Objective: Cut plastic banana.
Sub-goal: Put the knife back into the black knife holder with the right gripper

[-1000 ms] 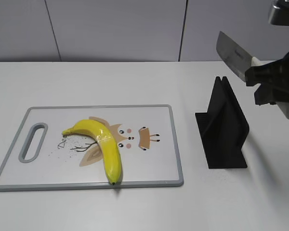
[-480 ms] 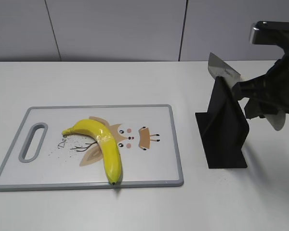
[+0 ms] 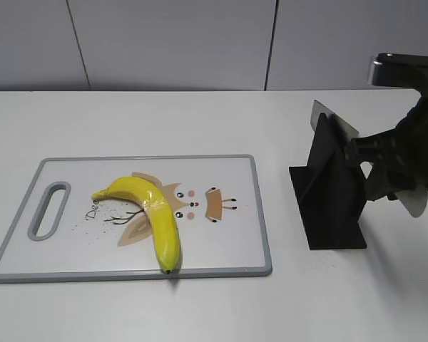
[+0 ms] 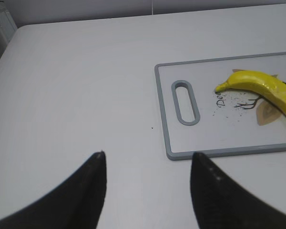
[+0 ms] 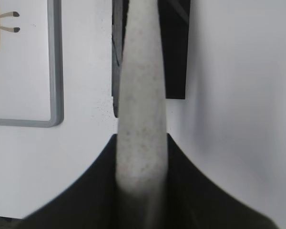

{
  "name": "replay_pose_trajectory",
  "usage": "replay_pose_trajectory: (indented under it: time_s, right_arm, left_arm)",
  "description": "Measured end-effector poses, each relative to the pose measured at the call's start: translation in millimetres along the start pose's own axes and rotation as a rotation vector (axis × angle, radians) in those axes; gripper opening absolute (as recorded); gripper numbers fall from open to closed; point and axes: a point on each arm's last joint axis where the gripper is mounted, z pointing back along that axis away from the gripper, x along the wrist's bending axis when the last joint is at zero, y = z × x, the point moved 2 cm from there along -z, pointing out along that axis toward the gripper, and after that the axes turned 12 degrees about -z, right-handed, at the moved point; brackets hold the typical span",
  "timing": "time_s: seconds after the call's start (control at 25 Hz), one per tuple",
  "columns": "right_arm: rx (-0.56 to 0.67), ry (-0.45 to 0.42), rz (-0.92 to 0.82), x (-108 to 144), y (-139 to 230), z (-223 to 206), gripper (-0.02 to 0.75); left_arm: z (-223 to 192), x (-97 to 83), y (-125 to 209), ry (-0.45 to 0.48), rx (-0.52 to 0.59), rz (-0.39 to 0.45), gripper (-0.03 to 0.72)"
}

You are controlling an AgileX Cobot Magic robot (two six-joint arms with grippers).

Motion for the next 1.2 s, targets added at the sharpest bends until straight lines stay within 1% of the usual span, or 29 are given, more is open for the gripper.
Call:
replay_pose_trajectory:
  time_s: [0.24, 0.28, 0.32, 0.44, 0.48, 0.52, 0.56, 0.76, 0.92, 1.08, 1.2]
  right_arm:
    - [0.038, -0.003, 0.010, 0.3, 4.2, 0.1, 0.196]
    - [0.043, -0.009, 0.014, 1.0, 4.8, 0.2, 0.219]
    - [0.053, -0.020, 0.014, 2.2, 5.8, 0.2, 0.263]
    - [0.054, -0.068, 0.015, 7.6, 6.0, 0.5, 0.501]
    - [0.048, -0.087, 0.013, 9.7, 5.3, 0.7, 0.562]
    - [0.044, -0.099, 0.014, 11.0, 4.8, 0.8, 0.608]
    - [0.040, -0.105, 0.018, 11.7, 4.4, 0.9, 0.628]
    - [0.005, -0.133, 0.070, 15.0, 1.5, 10.8, 0.633]
    - [-0.091, -0.191, 0.137, 16.7, 2.2, 41.7, 0.631]
    - [-0.186, -0.244, 0.229, 11.7, 14.0, 80.7, 0.619]
    - [-0.211, -0.258, 0.278, 0.6, 32.7, 99.5, 0.601]
  left_arm:
    - [0.0, -0.1, 0.0, 0.001, 0.000, 0.001, 0.544]
    - [0.0, -0.1, 0.0, 0.001, 0.000, 0.000, 0.544]
    - [0.0, -0.1, 0.0, 0.001, 0.000, 0.000, 0.544]
    - [0.0, -0.1, 0.0, 0.001, 0.000, 0.000, 0.544]
    - [0.0, -0.1, 0.0, 0.001, 0.000, 0.000, 0.544]
    - [0.0, -0.1, 0.0, 0.001, 0.000, 0.000, 0.544]
    - [0.0, -0.1, 0.0, 0.001, 0.000, 0.000, 0.544]
    - [0.0, 0.0, 0.0, 0.000, 0.000, 0.000, 0.544]
    - [0.0, 0.0, 0.0, 0.000, 0.000, 0.000, 0.544]
    - [0.0, 0.0, 0.0, 0.000, 0.000, 0.000, 0.544]
    - [0.0, 0.0, 0.0, 0.000, 0.000, 0.000, 0.544]
